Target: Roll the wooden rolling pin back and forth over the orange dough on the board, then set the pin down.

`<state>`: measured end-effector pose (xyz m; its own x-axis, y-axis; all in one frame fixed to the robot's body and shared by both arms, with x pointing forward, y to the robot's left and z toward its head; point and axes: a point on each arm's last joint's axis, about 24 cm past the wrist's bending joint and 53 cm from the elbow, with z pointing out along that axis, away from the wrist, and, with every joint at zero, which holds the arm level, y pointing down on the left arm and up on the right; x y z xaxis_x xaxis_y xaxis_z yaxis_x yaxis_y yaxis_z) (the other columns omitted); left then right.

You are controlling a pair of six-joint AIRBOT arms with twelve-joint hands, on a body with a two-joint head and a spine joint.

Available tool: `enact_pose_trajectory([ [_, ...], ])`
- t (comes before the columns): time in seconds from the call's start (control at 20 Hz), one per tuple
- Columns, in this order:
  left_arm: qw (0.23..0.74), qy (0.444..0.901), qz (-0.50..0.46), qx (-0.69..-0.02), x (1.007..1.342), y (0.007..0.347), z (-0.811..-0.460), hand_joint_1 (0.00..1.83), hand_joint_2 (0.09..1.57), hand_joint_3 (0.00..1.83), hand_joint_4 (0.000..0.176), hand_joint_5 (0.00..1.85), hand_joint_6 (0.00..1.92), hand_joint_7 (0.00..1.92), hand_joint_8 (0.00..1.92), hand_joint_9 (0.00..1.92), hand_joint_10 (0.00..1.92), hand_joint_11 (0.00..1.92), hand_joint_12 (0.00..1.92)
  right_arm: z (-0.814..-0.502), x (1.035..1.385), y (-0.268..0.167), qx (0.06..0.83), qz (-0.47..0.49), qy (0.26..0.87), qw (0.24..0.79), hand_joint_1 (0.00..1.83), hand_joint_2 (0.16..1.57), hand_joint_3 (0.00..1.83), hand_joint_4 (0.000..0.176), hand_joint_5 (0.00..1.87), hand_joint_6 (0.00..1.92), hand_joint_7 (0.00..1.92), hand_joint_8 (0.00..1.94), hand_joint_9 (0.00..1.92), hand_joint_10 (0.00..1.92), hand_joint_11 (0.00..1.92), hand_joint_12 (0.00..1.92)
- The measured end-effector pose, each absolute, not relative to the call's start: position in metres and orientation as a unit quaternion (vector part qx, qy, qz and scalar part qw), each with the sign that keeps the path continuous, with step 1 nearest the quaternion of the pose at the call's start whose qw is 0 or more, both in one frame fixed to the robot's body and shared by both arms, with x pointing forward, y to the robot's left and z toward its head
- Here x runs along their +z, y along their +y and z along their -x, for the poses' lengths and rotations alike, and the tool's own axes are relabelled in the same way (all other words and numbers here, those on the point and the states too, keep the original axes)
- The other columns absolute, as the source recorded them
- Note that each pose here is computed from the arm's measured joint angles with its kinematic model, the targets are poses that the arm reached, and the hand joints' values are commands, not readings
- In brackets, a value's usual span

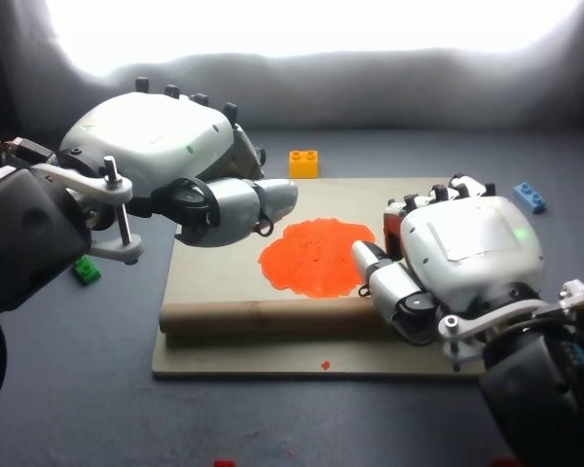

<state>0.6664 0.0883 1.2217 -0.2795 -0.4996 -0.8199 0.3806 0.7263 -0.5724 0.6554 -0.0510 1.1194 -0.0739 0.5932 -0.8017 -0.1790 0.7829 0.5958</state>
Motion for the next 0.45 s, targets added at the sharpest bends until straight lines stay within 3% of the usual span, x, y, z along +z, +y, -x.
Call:
enact_pose_trajectory([
  [0.15, 0.600, 0.708, 0.042, -0.370, 1.225, 0.087, -0.667, 0.00, 1.45, 0.00, 0.000, 0.97, 0.16, 0.95, 0.47, 0.70, 0.92, 0.33, 1.50, -0.660, 1.125, -0.056, 0.297, -0.156, 0.671, 0.661, 0.00, 1.45, 0.00, 0.000, 0.67, 1.17, 0.69, 1.34, 0.54, 1.60, 0.35, 1.92],
  [0.35, 0.600, 0.707, 0.043, -0.372, 1.227, 0.087, -0.666, 0.00, 1.45, 0.00, 0.000, 0.99, 0.16, 0.96, 0.48, 0.72, 0.93, 0.35, 1.48, -0.667, 1.129, -0.067, 0.293, -0.154, 0.673, 0.661, 0.00, 1.44, 0.00, 0.000, 0.68, 1.18, 0.67, 1.37, 0.52, 1.61, 0.34, 1.92],
  [0.45, 0.599, 0.706, 0.043, -0.376, 1.229, 0.084, -0.665, 0.00, 1.46, 0.00, 0.000, 0.94, 0.27, 0.94, 0.57, 0.74, 0.92, 0.37, 1.45, -0.669, 1.130, -0.073, 0.290, -0.155, 0.673, 0.663, 0.00, 1.44, 0.00, 0.000, 0.70, 1.17, 0.69, 1.37, 0.53, 1.63, 0.35, 1.92],
])
